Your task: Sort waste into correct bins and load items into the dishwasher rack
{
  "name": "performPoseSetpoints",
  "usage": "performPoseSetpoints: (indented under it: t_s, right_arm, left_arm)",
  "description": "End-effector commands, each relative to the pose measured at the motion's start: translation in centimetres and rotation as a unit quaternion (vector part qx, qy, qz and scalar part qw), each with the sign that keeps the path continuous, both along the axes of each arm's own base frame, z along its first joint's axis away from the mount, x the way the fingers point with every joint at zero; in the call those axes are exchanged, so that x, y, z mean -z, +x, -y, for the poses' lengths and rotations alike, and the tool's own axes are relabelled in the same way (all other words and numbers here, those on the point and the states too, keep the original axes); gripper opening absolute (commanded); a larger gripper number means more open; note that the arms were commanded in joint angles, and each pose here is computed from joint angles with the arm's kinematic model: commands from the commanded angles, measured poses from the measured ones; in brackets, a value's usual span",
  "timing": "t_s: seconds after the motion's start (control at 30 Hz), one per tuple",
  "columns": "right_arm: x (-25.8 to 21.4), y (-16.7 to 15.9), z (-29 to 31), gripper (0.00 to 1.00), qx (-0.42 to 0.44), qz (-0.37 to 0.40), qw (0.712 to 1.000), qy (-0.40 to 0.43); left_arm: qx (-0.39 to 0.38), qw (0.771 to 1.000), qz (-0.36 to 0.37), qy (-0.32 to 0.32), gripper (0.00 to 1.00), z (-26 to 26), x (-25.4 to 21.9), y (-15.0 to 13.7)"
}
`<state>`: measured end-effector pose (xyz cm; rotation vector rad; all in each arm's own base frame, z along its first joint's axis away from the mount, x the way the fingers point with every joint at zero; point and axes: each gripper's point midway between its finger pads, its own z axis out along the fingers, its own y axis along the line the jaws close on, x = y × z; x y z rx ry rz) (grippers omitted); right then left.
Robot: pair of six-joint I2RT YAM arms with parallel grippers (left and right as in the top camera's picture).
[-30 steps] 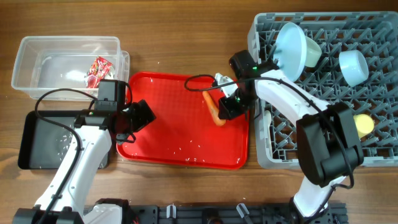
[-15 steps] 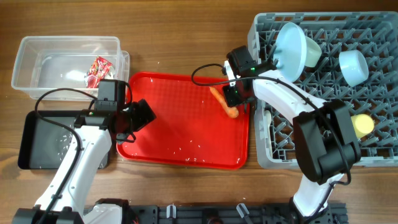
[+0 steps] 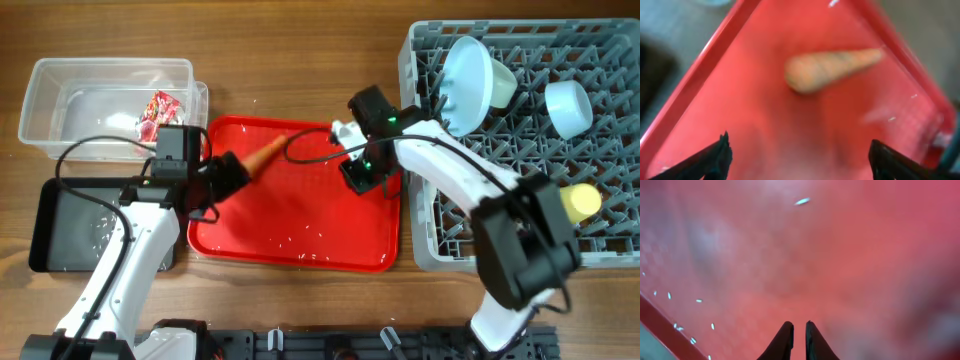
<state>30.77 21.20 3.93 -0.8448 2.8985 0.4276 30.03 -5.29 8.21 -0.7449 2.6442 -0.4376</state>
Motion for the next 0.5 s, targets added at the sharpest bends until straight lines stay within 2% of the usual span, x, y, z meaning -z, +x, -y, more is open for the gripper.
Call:
performPoseSetpoints:
  t_s: [0.0, 0.03, 0.1, 0.13, 0.27, 0.37, 0.47]
  right_arm:
    - [-6.6, 2.4, 1.9, 0.2, 0.083, 0.1, 0.991, -0.016]
    - [-8.9, 2.2, 2.4, 0.28, 0.094, 0.126, 0.987, -0.01]
    - [-13.0, 2.1, 4.2, 0.51, 0.114, 0.177, 0.978, -0.001]
    - [-15.3, 2.0, 5.5, 0.65, 0.131, 0.203, 0.97, 0.01]
    - [-18.4, 1.6, 10.5, 0.76, 0.195, 0.229, 0.954, 0.011]
    - [-17.8, 1.7, 13.5, 0.79, 0.247, 0.209, 0.946, -0.004]
    - [-17.8, 1.7, 13.6, 0.8, 0.248, 0.209, 0.946, -0.004]
  left_arm:
    - [0.073, 0.995, 0.07, 0.014, 0.88, 1.6, -1.6, 2.3]
    - [0.097, 0.991, 0.091, 0.027, 0.89, 2.0, -2.2, 3.0]
    - [0.109, 0.987, 0.113, 0.041, 0.91, 2.2, -3.3, 4.1]
    - [0.104, 0.986, 0.121, 0.049, 0.91, 2.0, -3.7, 4.9]
    - [0.074, 0.99, 0.114, 0.046, 0.91, 2.1, -2.6, 8.3]
    - [-0.066, 0.996, 0.042, -0.031, 0.9, 2.4, 1.9, 9.4]
    - [-0.161, 0.984, -0.008, -0.078, 0.91, 2.9, 4.2, 9.1]
